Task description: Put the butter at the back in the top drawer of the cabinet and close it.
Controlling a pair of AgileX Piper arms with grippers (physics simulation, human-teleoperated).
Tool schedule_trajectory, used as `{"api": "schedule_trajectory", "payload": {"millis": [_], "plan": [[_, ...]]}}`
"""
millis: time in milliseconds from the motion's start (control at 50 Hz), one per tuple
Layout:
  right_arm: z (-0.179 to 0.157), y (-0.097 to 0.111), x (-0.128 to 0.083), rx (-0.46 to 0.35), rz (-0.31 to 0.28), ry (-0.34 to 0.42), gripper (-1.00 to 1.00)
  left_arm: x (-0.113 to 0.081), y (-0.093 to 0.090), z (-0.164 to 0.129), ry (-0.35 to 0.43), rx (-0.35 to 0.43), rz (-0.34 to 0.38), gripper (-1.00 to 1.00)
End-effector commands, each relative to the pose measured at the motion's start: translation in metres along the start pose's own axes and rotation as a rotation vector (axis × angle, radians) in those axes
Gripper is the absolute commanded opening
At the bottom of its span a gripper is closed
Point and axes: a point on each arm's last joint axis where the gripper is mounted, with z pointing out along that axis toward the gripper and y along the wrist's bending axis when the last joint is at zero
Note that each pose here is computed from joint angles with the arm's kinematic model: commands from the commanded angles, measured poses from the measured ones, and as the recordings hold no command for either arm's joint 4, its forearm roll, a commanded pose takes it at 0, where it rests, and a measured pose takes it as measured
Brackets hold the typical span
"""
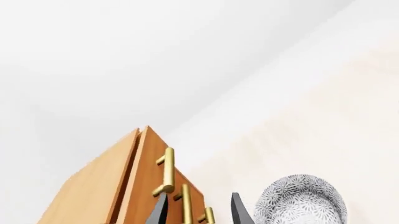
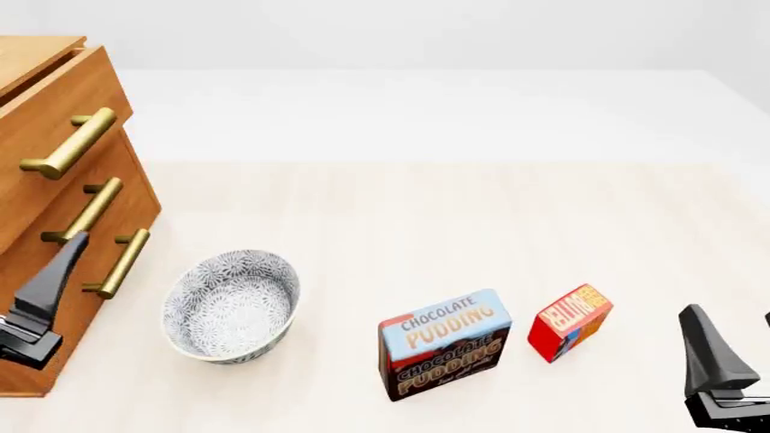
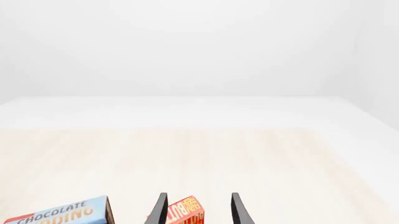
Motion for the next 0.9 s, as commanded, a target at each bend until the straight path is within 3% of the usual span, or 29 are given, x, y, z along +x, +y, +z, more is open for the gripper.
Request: {"api": "schedule_trajectory", "payload": {"millis": [20,340,900], "plan": [[0.0,0.0,0.0,0.0,0.0,0.0,1.0,-0.012,0.004,0.006,0.004,0.056,0.126,1.0],[0.0,0.0,0.0,0.0,0.0,0.0,1.0,-0.011,0.001,0.023,0.03,0.102,0.262,1.0],[0.0,0.0,0.0,0.0,0.0,0.0,1.0,-0.008,0.0,0.043,0.066,0.136,0.423,1.0]]}}
